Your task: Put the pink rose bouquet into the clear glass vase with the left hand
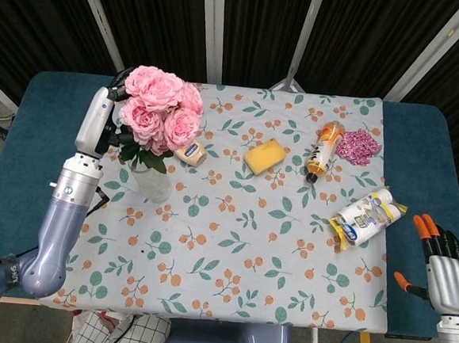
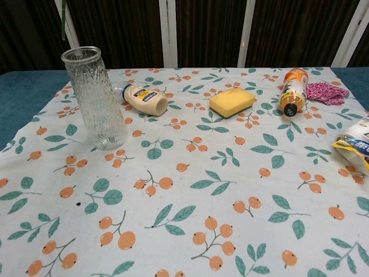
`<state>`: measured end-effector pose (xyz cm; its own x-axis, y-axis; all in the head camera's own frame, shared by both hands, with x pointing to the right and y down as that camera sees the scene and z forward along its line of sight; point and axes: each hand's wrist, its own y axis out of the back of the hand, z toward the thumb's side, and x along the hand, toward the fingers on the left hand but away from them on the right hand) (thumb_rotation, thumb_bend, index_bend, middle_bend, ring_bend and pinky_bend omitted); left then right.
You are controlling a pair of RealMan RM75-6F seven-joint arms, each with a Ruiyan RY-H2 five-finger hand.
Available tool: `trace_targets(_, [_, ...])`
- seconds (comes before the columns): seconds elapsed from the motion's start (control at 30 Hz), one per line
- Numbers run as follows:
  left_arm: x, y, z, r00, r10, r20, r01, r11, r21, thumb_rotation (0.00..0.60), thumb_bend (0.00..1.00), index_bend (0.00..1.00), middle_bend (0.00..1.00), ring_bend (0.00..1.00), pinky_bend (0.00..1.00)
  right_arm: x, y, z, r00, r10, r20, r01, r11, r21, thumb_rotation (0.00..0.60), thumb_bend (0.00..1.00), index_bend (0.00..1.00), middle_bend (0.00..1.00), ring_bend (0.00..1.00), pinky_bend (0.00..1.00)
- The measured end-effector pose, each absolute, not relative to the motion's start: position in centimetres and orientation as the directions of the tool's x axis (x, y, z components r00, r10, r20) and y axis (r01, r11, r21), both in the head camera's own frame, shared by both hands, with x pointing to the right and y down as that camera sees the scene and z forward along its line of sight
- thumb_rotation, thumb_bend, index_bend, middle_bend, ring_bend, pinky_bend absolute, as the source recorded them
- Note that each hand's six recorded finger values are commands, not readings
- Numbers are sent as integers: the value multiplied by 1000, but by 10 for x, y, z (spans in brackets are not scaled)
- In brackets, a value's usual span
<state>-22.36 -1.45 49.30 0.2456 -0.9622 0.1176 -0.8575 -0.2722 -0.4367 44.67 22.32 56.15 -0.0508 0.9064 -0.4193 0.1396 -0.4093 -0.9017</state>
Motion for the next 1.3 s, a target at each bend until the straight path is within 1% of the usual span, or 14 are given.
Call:
trace_targets(0.07, [-224, -15, 499, 245, -962, 122, -857, -274, -437, 600, 430, 553, 547, 201, 62, 447, 223, 561, -51, 907, -419, 142, -408, -902, 600, 221, 7, 0, 41, 53])
trace_targets(0.27, [-224, -14, 517, 246, -958, 149, -885, -284, -368, 600, 428, 552, 540, 201, 62, 447, 223, 563, -52, 905, -422, 142, -412, -900, 600, 222, 6, 0, 41, 53])
trace_targets(0.4, [-226, -13, 530, 243, -955, 172, -892, -290, -347, 600, 428, 549, 533, 198, 62, 447, 223, 562, -52, 905, -422, 142, -411, -900, 600, 221, 6, 0, 41, 53])
trace_targets(0.57, [-228, -8, 539, 249, -950, 190, -903, -298, -310, 600, 427, 545, 526, 194, 62, 448, 223, 562, -53, 906, -420, 147, -409, -901, 600, 221, 6, 0, 41, 53])
trace_targets(0.67, [-233, -5, 546, 252, -946, 202, -907, -304, -293, 600, 414, 525, 507, 187, 62, 448, 223, 562, -51, 906, -420, 148, -409, -901, 600, 221, 6, 0, 41, 54])
trace_targets(0.77, [-239, -2, 554, 251, -943, 217, -912, -306, -275, 600, 402, 491, 454, 156, 62, 447, 223, 561, -50, 906, -420, 149, -409, -900, 600, 221, 7, 0, 41, 54])
trace_targets(0.87, [-245, 0, 562, 251, -938, 237, -919, -308, -247, 600, 393, 444, 374, 110, 55, 448, 223, 561, -53, 907, -417, 151, -405, -902, 600, 221, 6, 0, 41, 53])
trace_targets(0.97, [-251, 3, 569, 256, -932, 256, -922, -315, -225, 600, 365, 357, 284, 53, 34, 449, 223, 561, -55, 907, -418, 152, -406, -901, 600, 221, 6, 0, 41, 53])
trace_targets(1.07, [-261, 6, 580, 269, -918, 290, -913, -339, -228, 600, 292, 202, 183, 2, 4, 449, 223, 562, -53, 906, -421, 151, -409, -900, 600, 221, 6, 0, 41, 53])
trace_targets(1.13, [-266, 9, 586, 278, -907, 315, -899, -361, -246, 600, 261, 135, 136, 0, 0, 448, 223, 562, -51, 905, -421, 151, -410, -899, 600, 221, 6, 0, 41, 53])
trace_targets(1.3, [-280, 14, 594, 307, -876, 372, -857, -424, -292, 600, 215, 48, 78, 0, 0, 446, 223, 561, -48, 908, -417, 154, -406, -901, 600, 222, 6, 0, 41, 53])
